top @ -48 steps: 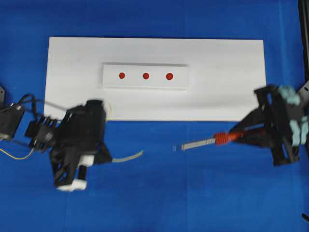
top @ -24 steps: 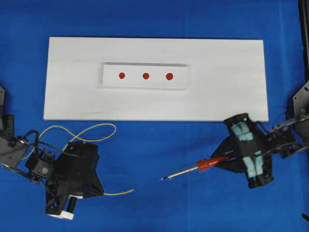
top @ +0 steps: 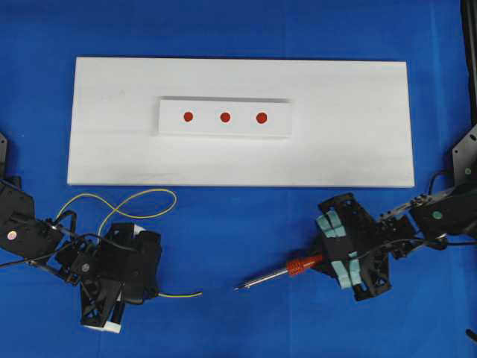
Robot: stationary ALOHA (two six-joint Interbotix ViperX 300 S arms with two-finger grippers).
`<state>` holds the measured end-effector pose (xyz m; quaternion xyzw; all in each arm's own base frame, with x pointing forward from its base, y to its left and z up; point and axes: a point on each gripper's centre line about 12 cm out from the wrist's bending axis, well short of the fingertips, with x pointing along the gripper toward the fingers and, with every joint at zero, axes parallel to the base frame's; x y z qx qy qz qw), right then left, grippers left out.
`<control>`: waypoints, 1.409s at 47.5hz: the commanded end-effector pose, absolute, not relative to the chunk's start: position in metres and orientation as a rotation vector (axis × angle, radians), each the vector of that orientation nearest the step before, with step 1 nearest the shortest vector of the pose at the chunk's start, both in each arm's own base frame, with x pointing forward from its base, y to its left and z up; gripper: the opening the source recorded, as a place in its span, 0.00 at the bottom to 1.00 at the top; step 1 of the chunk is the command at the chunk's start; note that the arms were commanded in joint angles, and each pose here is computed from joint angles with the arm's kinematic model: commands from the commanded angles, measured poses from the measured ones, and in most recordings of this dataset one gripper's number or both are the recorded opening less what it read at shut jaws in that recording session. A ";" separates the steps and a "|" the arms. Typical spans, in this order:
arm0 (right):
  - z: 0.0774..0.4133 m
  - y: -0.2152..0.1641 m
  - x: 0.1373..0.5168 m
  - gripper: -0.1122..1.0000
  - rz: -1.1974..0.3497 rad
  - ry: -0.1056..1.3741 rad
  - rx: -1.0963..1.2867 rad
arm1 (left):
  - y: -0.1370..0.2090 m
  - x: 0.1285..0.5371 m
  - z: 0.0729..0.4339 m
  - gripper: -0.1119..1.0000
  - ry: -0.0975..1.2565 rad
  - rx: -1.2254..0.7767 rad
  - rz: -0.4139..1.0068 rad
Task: Touch the tip of the soldering iron to the tip of the solder at the mark.
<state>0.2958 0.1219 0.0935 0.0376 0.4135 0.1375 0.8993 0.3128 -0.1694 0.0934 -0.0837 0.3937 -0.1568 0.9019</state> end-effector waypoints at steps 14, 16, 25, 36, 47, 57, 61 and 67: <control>0.103 0.127 0.304 0.53 0.284 0.824 0.108 | -0.163 0.316 0.103 0.21 0.807 -0.196 -0.301; 0.104 0.127 0.305 0.64 0.279 0.825 0.112 | -0.164 0.318 0.106 0.30 0.797 -0.199 -0.304; 0.132 0.124 0.302 0.93 0.273 0.802 0.098 | -0.161 0.317 0.131 0.80 0.768 -0.174 -0.317; 0.199 0.106 0.289 0.88 0.247 0.717 0.023 | -0.126 0.314 0.190 0.80 0.699 -0.128 -0.278; 0.261 0.054 0.264 0.88 0.106 0.582 0.009 | -0.069 0.303 0.230 0.80 0.573 -0.030 -0.190; 0.303 0.019 0.223 0.88 0.000 0.433 0.039 | -0.027 0.277 0.260 0.80 0.442 0.032 -0.097; 0.310 0.013 0.208 0.88 -0.024 0.407 0.046 | -0.018 0.264 0.267 0.80 0.391 0.048 -0.073; 0.311 0.005 0.187 0.88 -0.055 0.382 0.048 | -0.010 0.238 0.276 0.80 0.301 0.061 -0.049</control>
